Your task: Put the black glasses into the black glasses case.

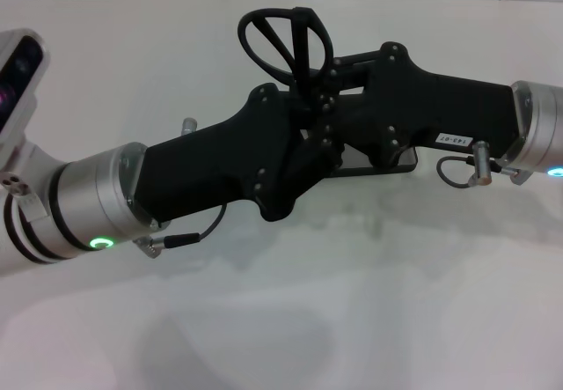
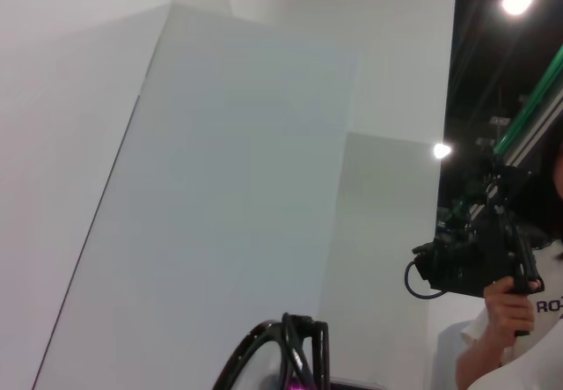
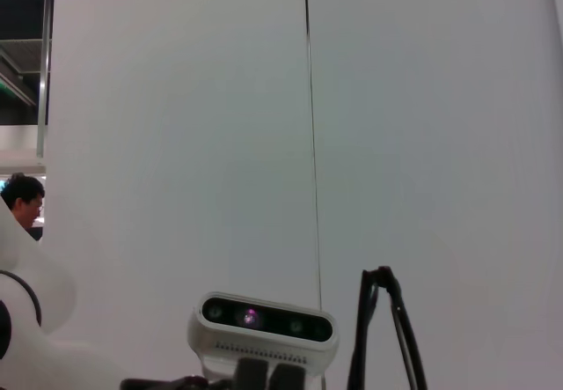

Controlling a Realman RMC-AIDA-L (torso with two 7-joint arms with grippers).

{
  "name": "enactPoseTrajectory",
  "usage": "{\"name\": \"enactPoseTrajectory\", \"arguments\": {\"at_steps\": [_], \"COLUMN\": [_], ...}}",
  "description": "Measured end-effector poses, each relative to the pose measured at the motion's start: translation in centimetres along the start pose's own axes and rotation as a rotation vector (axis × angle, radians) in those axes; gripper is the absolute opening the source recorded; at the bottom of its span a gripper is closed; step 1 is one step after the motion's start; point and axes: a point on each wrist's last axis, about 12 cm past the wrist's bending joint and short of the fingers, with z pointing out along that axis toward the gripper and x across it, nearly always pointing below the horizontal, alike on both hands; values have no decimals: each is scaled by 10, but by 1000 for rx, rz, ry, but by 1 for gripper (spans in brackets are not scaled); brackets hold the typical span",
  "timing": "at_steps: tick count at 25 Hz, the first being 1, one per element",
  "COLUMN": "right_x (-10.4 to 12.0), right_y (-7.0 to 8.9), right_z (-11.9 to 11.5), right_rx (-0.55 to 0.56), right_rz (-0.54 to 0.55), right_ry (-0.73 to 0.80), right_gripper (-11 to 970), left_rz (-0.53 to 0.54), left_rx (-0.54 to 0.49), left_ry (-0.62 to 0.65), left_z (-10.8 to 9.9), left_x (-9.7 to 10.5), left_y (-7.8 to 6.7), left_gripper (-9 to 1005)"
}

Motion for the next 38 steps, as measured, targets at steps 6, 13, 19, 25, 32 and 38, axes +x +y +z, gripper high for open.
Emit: {"name": "enactPoseTrajectory", "arguments": {"at_steps": [6,13,19,25,32,38], "right_x": [1,3,1,-13,-38,-39], "right_y": [1,-1,-9,-13,-11,-18], "right_z": [-2,-8,-11,-1,36,65], "right_rx": [11,44,56,28,104,90], "right_rz": [5,13,16,-11,-160,-297], "right_ry": [-2,15,104,502,1008,1181], "right_gripper": [101,100,100,101,101,101], "left_rz": [-4,-16,-32,-15,10,21], "left_rx": [-4,18,46,2,-66,-85], "left_ry": [3,29,53,52,28,23], "left_z": [-2,-5,-22,-53,-68,-69], "left_x": [0,3,2,-6,-7,-7], "left_y": [0,-5,-15,-26,-31,-31], "left_gripper": [51,51,51,51,51,51]}}
